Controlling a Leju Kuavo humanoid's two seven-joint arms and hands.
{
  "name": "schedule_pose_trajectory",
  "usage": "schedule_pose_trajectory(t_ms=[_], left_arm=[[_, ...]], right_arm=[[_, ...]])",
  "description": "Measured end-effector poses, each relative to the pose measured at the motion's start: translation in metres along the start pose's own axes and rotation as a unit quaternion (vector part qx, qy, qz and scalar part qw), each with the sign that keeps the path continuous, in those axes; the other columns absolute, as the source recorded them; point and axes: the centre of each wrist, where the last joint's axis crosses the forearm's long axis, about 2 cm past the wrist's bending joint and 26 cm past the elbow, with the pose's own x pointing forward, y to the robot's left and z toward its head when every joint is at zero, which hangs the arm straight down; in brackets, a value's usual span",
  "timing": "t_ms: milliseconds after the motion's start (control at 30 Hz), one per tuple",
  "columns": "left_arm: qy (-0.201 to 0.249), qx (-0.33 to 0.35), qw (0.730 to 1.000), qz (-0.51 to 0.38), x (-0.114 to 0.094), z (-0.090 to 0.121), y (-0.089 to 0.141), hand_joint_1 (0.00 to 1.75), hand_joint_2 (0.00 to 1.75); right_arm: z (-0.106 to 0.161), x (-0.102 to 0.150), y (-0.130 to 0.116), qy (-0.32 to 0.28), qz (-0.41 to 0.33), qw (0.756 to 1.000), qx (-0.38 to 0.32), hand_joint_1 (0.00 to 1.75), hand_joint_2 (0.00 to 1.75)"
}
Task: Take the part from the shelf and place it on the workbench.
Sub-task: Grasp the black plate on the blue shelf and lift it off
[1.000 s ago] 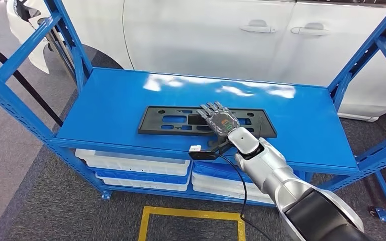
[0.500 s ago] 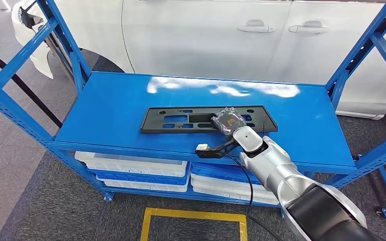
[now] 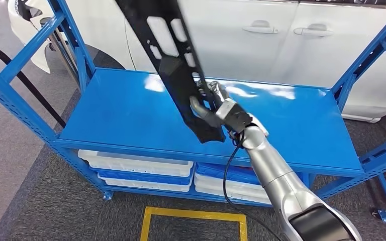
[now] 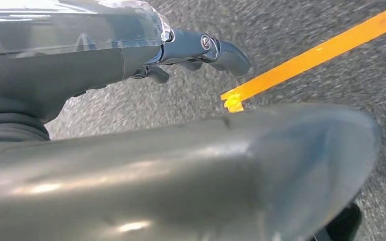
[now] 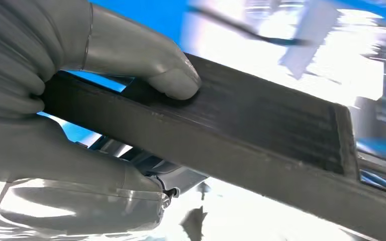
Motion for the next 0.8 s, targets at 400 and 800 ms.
schedule_pose_trajectory(t_ms=[400, 800], left_arm=[[-0.014, 0.032, 0.999, -0.035, 0.000, 0.002, -0.003, 0.00, 1.75], [-0.025, 0.046, 0.998, -0.022, -0.004, 0.002, -0.004, 0.00, 1.75]], right_arm=[[0.050, 0.047, 0.040, -0.100, -0.258, 0.961, 0.025, 1.75, 1.75], [0.127, 0.072, 0.141, -0.039, -0.336, 0.938, 0.078, 1.75, 1.75]])
